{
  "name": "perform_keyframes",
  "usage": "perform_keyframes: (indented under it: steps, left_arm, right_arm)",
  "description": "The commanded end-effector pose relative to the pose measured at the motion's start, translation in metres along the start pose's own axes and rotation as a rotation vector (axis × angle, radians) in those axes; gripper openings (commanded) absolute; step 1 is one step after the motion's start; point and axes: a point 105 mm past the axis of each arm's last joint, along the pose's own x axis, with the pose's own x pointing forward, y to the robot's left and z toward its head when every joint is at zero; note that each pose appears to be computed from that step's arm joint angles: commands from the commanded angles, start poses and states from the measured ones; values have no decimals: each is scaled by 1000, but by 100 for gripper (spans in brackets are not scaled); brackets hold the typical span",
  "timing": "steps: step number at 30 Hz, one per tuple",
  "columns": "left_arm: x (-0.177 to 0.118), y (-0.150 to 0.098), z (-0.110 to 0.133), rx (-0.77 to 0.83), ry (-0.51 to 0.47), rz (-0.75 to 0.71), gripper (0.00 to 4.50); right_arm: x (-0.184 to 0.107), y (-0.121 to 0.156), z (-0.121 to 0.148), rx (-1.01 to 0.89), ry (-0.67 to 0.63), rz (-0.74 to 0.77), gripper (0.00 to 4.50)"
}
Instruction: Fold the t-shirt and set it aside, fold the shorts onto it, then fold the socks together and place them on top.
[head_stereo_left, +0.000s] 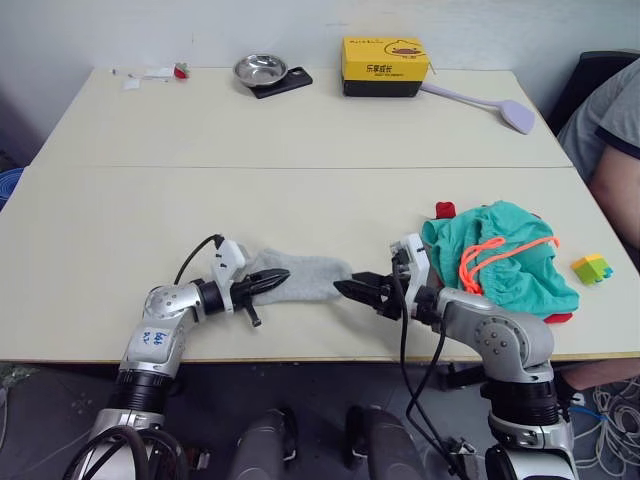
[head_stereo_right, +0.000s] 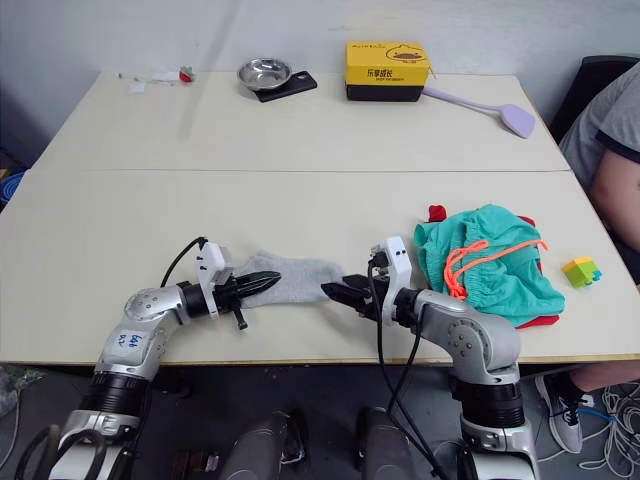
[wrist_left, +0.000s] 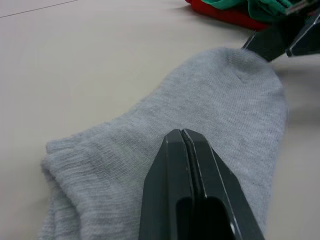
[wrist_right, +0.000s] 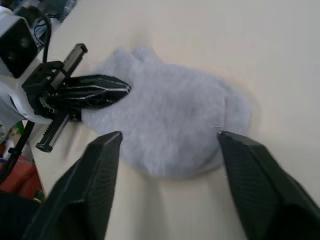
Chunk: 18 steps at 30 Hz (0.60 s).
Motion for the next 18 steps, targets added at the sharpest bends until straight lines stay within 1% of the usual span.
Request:
perform_keyframes:
  steps: [1,5,9,12,15,18]
  left_arm:
    - [7,-8,-4,-12,18,-36,0]
    - [6,-6,-3,-9,19,-31,0]
    - [6,-6,-3,-8,16,-28,0]
    - [8,-7,-2,-8,12,-29,0]
    - [12,-8,0,-8,3,-31,0]
    - [16,-8,3,-4,-6,-39,0]
  right_arm:
    - [5,0,-2,83,25,-41,446]
    - [14,-2,-4,136,33,-74,446]
    - [22,11,-4,178,47,-11,446]
    - [26,13,-2,182,37,-6,386]
    - [25,8,9,194,-11,-27,280]
    - [19,5,16,194,-31,-36,176]
